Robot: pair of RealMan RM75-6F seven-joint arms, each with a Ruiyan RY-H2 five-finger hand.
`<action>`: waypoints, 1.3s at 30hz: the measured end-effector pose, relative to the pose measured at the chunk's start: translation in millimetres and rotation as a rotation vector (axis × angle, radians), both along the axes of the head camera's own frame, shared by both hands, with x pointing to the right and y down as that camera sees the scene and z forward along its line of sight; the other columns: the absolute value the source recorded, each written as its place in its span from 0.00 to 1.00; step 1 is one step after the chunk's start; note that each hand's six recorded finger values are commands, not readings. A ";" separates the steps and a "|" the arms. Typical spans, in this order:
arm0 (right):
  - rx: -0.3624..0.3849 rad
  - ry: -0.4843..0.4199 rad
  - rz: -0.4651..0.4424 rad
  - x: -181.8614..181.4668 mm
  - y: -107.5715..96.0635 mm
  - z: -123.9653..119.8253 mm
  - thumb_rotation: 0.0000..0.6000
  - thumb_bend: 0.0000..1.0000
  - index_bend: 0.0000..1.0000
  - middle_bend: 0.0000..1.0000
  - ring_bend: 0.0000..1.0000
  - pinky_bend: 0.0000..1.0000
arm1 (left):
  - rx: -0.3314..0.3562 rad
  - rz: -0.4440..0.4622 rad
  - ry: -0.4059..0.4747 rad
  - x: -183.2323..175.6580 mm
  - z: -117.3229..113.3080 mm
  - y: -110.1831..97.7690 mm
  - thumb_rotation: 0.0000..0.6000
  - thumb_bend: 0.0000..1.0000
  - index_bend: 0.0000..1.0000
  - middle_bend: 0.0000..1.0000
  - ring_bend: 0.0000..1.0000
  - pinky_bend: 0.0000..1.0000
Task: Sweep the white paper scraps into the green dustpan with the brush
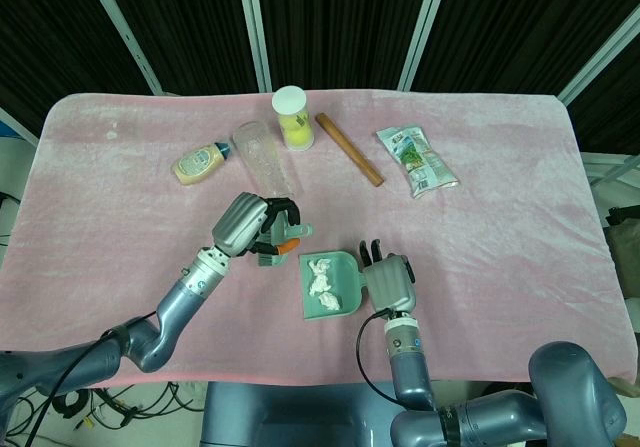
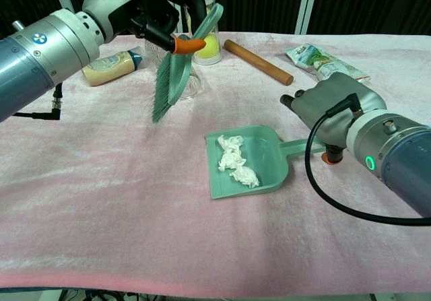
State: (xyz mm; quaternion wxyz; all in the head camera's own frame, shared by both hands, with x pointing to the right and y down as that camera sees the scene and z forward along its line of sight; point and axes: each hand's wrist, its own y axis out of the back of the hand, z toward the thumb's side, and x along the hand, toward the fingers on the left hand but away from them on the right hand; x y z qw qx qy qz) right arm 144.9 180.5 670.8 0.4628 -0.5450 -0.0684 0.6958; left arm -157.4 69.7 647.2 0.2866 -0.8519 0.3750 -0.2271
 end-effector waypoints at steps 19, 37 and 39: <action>0.039 -0.039 0.057 34.2 -17.7 -23.6 1.00 0.17 0.03 0.11 0.51 0.69 | 0.144 0.323 -0.691 -46.5 36.2 18.9 1.00 0.35 0.64 0.69 0.79 0.93; 0.029 -0.047 0.087 55.0 -18.7 -28.2 1.00 0.17 0.03 0.11 0.51 0.69 | 0.019 0.282 -0.947 -114.8 52.4 43.1 1.00 0.10 0.31 0.42 0.78 0.93; 0.029 -0.045 0.094 59.3 -18.4 -28.5 1.00 0.17 0.03 0.11 0.51 0.69 | 0.013 0.268 -0.949 -119.3 53.1 44.7 1.00 0.10 0.28 0.40 0.77 0.92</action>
